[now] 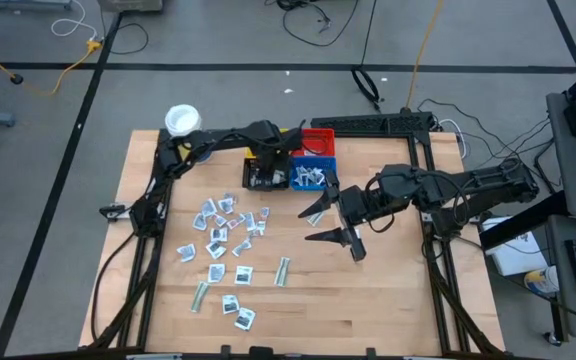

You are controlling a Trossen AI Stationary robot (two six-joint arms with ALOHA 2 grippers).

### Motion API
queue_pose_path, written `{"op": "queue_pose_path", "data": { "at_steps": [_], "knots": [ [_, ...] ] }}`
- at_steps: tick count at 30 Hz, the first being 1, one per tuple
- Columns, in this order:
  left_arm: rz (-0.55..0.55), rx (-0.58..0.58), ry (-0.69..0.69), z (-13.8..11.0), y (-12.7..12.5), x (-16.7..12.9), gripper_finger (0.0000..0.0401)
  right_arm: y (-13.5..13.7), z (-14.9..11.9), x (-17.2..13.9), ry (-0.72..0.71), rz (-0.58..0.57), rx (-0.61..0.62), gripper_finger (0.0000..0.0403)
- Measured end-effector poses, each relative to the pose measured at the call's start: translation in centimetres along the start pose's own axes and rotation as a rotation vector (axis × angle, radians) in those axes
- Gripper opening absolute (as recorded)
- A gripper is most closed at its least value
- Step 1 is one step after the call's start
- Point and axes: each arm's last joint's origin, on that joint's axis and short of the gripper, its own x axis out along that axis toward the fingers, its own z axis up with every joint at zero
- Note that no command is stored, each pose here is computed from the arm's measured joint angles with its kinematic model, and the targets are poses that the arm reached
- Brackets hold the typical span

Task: Pick & Place First Aid Supplies
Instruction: Put the green bandage pack into the black basket

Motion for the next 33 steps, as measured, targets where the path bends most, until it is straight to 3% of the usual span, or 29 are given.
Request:
{"op": "queue_pose_path", "data": {
  "at_steps": [4,7,13,17,24,33],
  "knots": [
    [0.023,-0.044,0.008,-0.4,0.0,-0.8,0.0180,0.0,0.0,0.0,0.000,0.001,-0.001,0.0210],
    [0.033,-0.088,-0.073,-1.1,0.2,-3.1,0.0203,0.0,0.0,0.0,0.001,0.003,-0.002,0.0210],
    [-0.024,-0.251,-0.434,-3.3,0.7,-9.9,0.0213,0.0,0.0,0.0,0.000,0.003,-0.003,0.0208],
    [-0.073,-0.274,-0.695,-4.9,-0.6,-14.7,0.0214,0.0,0.2,-0.2,-0.007,0.003,-0.004,0.0206],
    [-0.037,-0.238,-1.133,-7.4,-7.1,-20.3,0.0214,0.1,0.6,-0.8,-0.022,0.003,-0.023,0.0205],
    [0.043,-0.265,-1.624,-10.2,-17.2,-20.9,0.0214,0.1,0.5,-0.9,-0.011,0.000,-0.015,0.0204]
  ]
}}
